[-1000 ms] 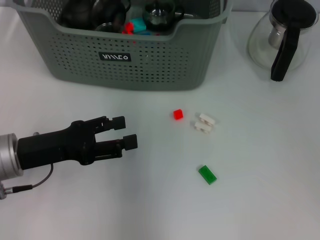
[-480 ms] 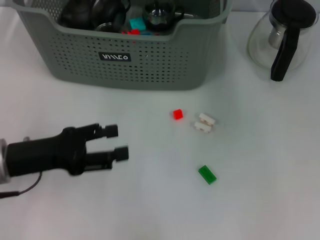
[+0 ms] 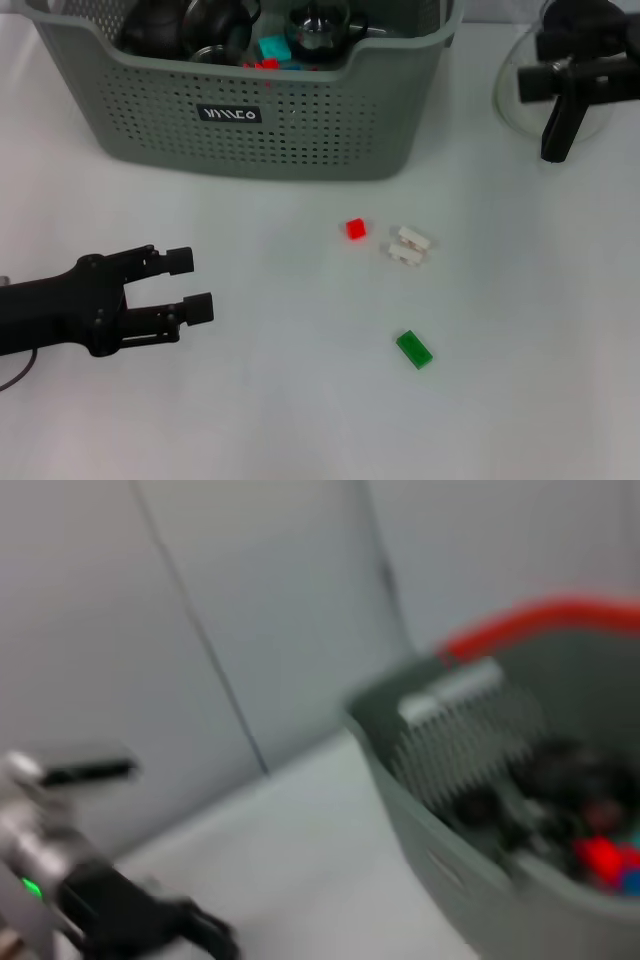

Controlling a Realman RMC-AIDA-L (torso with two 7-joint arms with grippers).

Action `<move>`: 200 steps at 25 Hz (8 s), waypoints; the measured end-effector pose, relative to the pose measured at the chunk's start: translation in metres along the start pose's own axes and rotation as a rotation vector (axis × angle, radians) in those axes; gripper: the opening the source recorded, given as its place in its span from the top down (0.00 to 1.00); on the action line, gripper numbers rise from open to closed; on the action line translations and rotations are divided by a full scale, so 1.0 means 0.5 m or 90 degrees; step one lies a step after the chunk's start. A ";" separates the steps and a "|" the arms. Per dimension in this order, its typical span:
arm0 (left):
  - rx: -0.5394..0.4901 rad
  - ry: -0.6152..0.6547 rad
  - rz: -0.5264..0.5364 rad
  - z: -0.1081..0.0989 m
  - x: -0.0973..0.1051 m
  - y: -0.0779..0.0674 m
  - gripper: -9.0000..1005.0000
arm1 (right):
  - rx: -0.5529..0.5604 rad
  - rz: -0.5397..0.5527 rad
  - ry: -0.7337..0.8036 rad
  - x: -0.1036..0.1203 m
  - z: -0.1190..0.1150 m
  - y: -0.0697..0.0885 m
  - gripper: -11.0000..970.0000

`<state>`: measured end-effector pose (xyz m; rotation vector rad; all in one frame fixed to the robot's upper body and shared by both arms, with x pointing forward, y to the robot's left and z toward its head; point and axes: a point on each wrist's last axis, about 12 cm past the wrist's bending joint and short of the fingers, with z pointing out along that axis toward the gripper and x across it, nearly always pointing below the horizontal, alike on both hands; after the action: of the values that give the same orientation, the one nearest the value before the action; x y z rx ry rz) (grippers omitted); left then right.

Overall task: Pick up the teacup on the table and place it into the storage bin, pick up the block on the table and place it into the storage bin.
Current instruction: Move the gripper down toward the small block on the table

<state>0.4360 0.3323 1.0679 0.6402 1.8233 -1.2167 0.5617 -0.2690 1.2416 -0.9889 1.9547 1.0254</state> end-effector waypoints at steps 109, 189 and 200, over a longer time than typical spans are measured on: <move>-0.021 -0.016 -0.029 0.021 0.018 0.009 0.18 | 0.095 -0.156 0.477 0.070 0.430 0.004 0.21; -0.037 -0.017 -0.032 0.019 0.022 0.013 0.19 | 0.247 0.037 0.566 0.090 0.410 0.011 0.34; -0.037 -0.018 -0.034 0.019 0.021 0.013 0.19 | 0.248 0.035 0.567 0.089 0.411 0.010 0.46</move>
<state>0.4390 0.3256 1.0539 0.5436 1.8558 -1.1976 0.5846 -0.1014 1.1166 -1.2839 2.7521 0.1664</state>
